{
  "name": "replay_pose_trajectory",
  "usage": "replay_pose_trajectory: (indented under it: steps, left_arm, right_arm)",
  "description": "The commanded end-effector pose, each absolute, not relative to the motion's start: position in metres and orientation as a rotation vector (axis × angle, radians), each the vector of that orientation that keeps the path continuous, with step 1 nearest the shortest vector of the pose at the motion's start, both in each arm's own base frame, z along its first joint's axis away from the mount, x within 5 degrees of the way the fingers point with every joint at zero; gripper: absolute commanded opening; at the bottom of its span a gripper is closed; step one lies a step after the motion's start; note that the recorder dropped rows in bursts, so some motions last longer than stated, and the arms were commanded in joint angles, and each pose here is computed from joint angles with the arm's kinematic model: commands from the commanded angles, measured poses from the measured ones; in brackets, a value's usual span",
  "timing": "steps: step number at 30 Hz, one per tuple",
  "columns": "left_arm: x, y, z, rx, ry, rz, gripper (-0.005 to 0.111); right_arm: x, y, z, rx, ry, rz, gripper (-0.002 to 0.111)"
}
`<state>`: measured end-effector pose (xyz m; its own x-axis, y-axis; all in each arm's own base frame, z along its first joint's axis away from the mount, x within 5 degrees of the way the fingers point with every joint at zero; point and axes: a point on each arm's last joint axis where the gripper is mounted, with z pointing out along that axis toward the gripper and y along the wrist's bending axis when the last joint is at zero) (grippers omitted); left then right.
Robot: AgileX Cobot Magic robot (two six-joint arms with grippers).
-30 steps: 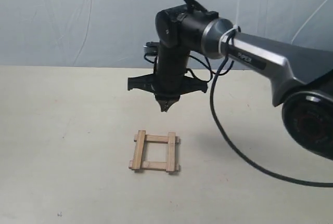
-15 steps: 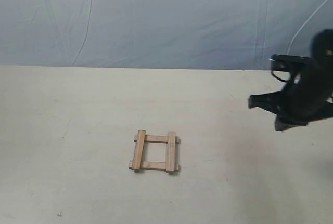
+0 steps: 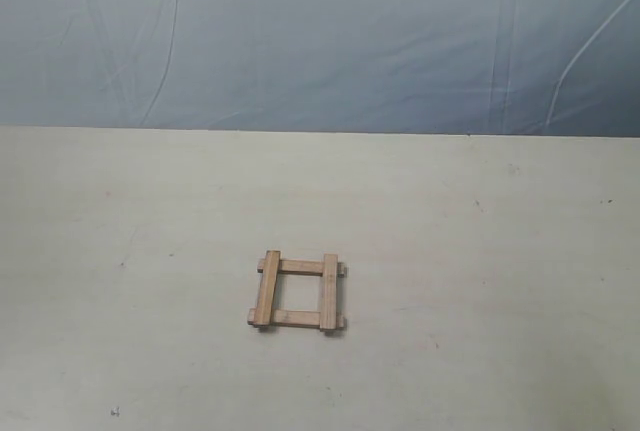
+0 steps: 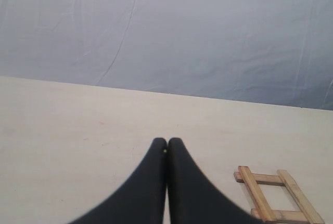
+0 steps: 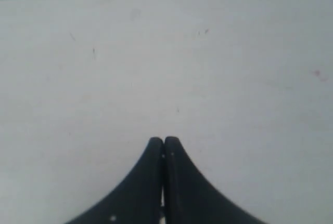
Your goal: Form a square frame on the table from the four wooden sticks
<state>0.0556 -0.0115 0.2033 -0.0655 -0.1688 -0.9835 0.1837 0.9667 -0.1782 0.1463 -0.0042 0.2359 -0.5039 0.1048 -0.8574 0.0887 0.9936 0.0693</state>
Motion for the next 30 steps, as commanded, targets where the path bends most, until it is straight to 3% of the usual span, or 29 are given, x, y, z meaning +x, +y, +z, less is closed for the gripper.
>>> replay_pose_trajectory:
  steps: [1,6,10,20,30]
  left_arm:
    - [0.055,-0.012,0.203,0.011,1.603,-0.295,0.000]
    - [0.055,-0.012,0.203,0.013,1.603,-0.293,0.000]
    - [0.055,-0.012,0.203,0.013,1.603,-0.293,0.000]
    - [0.055,-0.011,0.203,0.066,1.599,-0.229,0.000]
    - [0.055,-0.008,0.196,0.078,1.673,-0.134,0.000]
  right_arm:
    - [0.113,-0.007,0.238,0.121,1.878,0.001,-0.001]
    - [0.086,-0.003,0.208,0.175,1.626,0.103,-0.001]
    - [0.077,-0.005,0.212,0.264,1.538,0.175,-0.001]
    - [0.053,-0.008,0.183,0.221,1.806,0.017,-0.001]
    - [0.053,-0.007,0.183,0.231,1.807,0.032,-0.001]
